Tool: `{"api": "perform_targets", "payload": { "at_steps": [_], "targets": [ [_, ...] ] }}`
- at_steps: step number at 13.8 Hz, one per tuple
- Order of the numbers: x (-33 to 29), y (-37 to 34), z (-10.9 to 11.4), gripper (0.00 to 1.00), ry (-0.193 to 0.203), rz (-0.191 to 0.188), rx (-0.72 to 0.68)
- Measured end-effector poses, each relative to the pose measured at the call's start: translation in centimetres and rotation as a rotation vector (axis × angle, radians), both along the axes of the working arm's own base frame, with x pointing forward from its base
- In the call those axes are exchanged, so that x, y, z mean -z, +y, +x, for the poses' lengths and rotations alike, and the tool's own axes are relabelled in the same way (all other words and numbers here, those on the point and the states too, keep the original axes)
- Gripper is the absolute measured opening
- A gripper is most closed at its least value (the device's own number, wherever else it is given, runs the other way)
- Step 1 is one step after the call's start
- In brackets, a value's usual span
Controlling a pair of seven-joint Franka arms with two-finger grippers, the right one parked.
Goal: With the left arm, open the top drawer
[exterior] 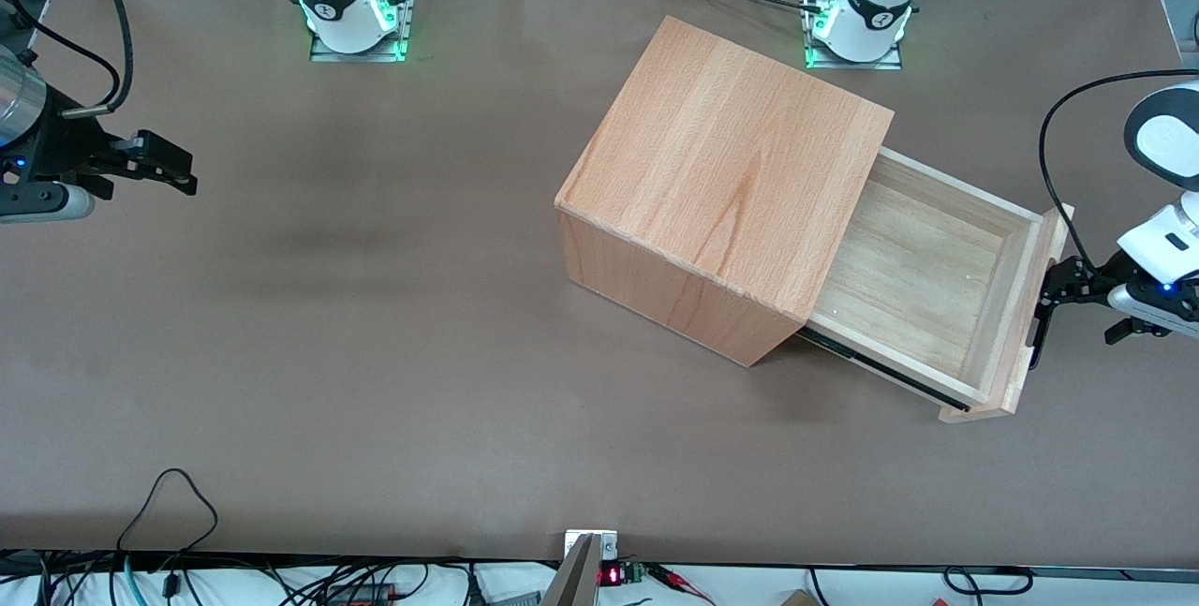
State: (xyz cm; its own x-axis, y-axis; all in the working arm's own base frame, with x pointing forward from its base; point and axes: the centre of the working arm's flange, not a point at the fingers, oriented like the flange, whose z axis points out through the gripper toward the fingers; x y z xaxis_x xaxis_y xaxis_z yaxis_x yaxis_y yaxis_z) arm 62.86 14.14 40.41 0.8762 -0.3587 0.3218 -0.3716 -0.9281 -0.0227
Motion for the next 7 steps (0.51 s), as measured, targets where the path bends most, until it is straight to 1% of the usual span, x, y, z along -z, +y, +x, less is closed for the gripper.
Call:
{"api": "perform_targets", "payload": {
  "at_steps": [4,6,7],
  "targets": [
    [-1.8,0.1,0.3,1.0,0.004,0.001,0.028],
    [-4.1,1.1,0.5,1.0,-0.025,0.013,0.022],
    [-5.0,1.5,0.4,1.0,-0.032,0.014,0.019]
  ]
}}
